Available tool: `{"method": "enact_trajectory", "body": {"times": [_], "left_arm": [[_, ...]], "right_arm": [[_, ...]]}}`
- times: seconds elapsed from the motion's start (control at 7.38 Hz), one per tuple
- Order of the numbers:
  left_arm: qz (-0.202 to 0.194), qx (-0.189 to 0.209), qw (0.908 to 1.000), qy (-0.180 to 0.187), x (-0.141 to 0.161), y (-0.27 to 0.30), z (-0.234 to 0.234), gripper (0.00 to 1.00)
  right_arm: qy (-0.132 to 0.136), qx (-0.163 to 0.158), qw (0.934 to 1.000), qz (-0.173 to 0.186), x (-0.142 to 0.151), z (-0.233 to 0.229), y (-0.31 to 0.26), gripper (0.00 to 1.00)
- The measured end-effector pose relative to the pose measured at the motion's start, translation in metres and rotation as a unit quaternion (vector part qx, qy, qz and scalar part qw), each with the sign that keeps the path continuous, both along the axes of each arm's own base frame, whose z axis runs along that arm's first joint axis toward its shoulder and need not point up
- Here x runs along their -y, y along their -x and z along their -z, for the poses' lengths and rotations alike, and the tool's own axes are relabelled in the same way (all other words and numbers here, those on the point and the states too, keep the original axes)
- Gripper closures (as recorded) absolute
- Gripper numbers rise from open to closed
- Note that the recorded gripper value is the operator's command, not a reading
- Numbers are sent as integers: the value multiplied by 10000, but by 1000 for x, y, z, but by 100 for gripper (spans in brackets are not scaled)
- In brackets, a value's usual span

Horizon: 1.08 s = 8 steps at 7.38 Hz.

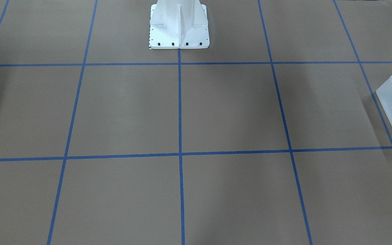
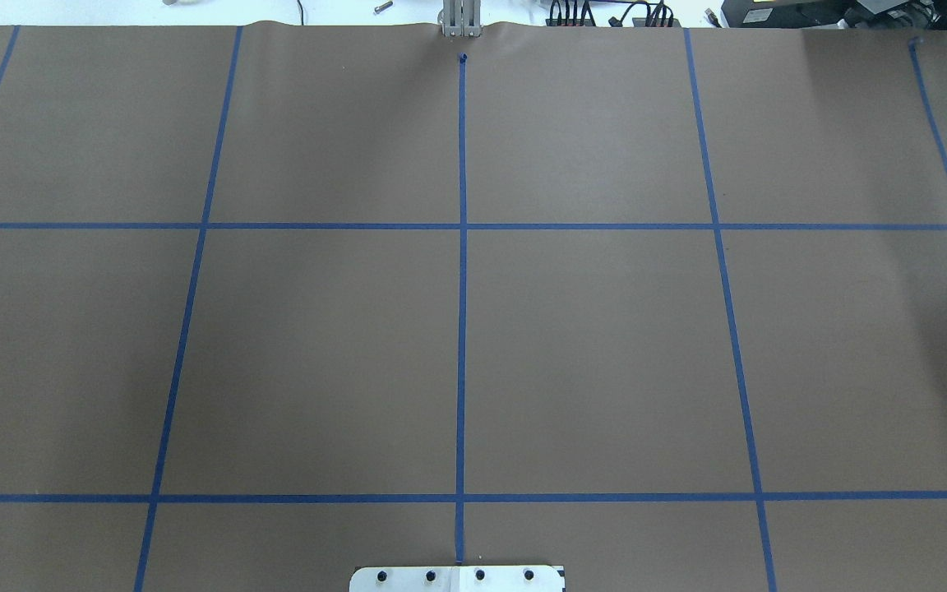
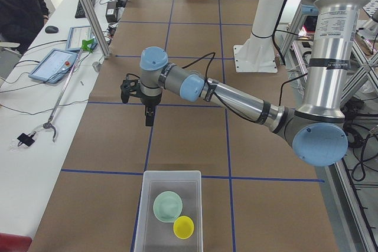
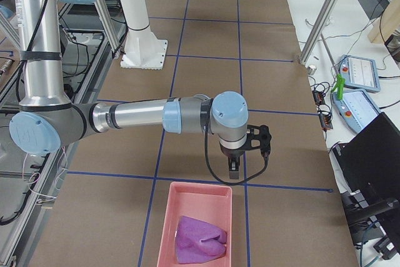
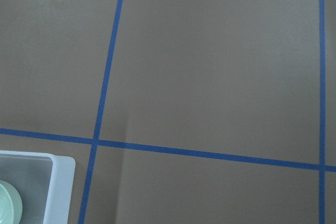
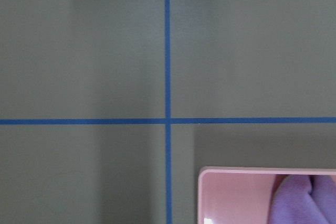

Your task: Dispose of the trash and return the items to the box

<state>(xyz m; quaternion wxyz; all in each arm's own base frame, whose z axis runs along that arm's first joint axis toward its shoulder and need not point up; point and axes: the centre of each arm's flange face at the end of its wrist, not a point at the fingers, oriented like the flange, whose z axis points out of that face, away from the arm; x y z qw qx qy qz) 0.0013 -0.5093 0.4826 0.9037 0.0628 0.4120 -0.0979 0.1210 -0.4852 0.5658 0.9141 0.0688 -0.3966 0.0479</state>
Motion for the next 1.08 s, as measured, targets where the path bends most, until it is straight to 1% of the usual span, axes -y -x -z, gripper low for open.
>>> {"method": "enact_trajectory", "body": {"times": [0.14, 0.27, 0.54, 0.81, 0.95, 1.08], "left_arm": [[-30, 3, 10000, 54, -11, 10, -16, 1], [-69, 66, 10000, 12, -18, 31, -38, 1], [-129, 191, 9997, -16, -24, 72, -85, 1], [-166, 233, 9994, 178, -29, 82, -121, 1], [-191, 239, 9992, 251, -33, 82, -133, 1], [-215, 244, 9992, 243, -38, 83, -140, 1]], "right_arm": [[94, 103, 9999, 6, 3, 10, 18, 0], [154, 159, 9997, 50, 5, 13, 31, 0], [254, 161, 9994, 168, 2, 6, 46, 0], [513, -1, 9982, 312, -31, -38, 49, 0], [595, -53, 9975, 377, -46, -55, 49, 0], [655, -77, 9970, 410, -54, -64, 48, 0]]}}
